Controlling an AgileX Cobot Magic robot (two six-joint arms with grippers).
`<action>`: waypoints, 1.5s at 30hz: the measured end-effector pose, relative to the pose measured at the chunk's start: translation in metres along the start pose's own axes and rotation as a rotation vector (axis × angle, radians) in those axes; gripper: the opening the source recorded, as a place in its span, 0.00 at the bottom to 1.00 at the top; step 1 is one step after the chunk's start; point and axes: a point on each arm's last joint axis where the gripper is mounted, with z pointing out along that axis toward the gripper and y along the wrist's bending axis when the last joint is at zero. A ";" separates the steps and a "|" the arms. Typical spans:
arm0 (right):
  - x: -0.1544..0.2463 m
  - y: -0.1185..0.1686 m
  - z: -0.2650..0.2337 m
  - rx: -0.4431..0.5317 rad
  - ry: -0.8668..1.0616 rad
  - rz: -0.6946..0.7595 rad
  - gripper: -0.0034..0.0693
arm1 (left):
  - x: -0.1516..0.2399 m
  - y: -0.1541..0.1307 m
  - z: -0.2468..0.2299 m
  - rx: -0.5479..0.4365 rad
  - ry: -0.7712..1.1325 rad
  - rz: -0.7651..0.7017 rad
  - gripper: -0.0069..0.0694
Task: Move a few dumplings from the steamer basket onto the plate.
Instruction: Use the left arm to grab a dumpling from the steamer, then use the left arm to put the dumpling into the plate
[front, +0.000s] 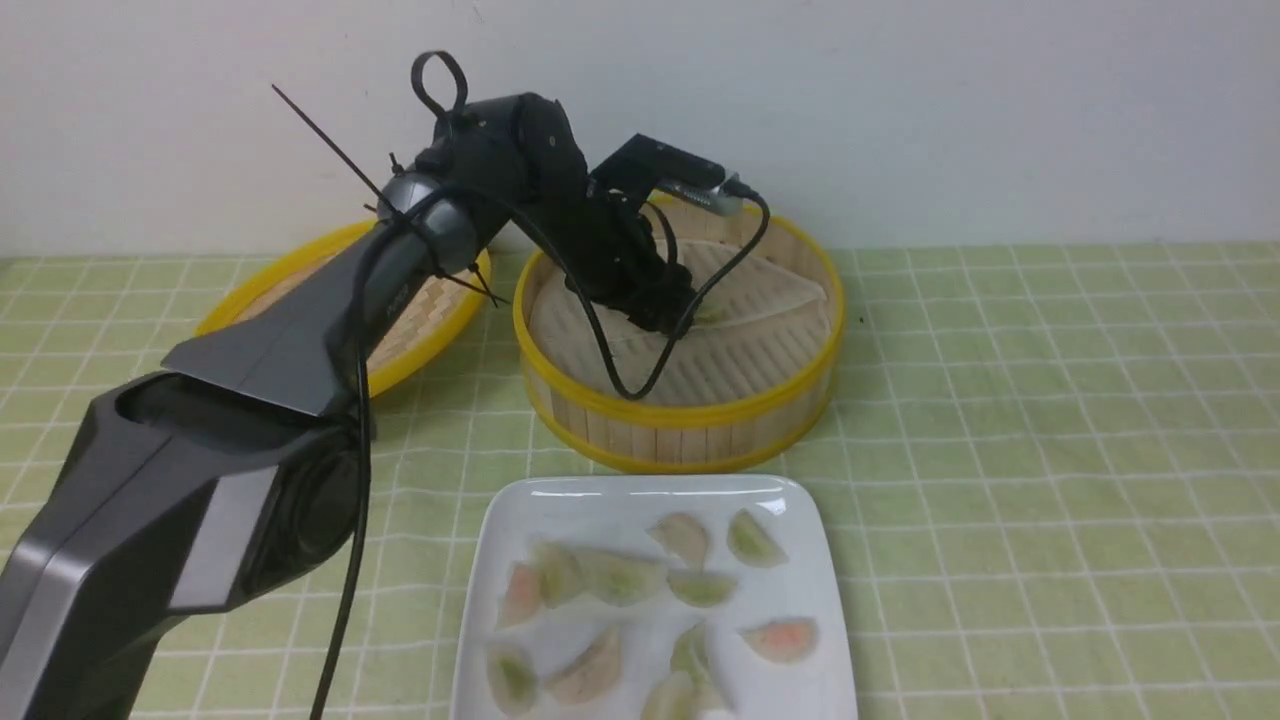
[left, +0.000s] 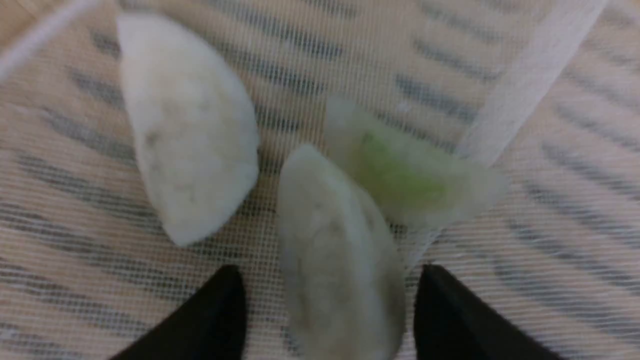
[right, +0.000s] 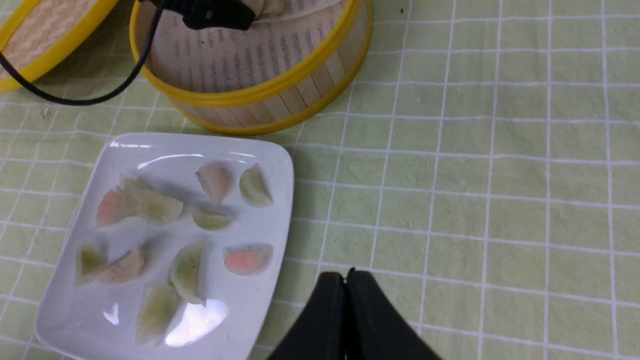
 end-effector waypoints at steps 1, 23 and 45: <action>0.000 0.000 0.000 0.000 0.000 0.000 0.03 | 0.000 0.000 0.000 0.000 -0.003 0.000 0.53; 0.006 0.000 0.000 0.002 0.067 -0.006 0.03 | -0.053 -0.052 -0.199 -0.013 -0.131 -0.020 0.40; 0.011 0.001 -0.001 -0.015 0.124 -0.093 0.03 | 0.122 -0.144 -0.199 0.036 0.135 -0.055 0.40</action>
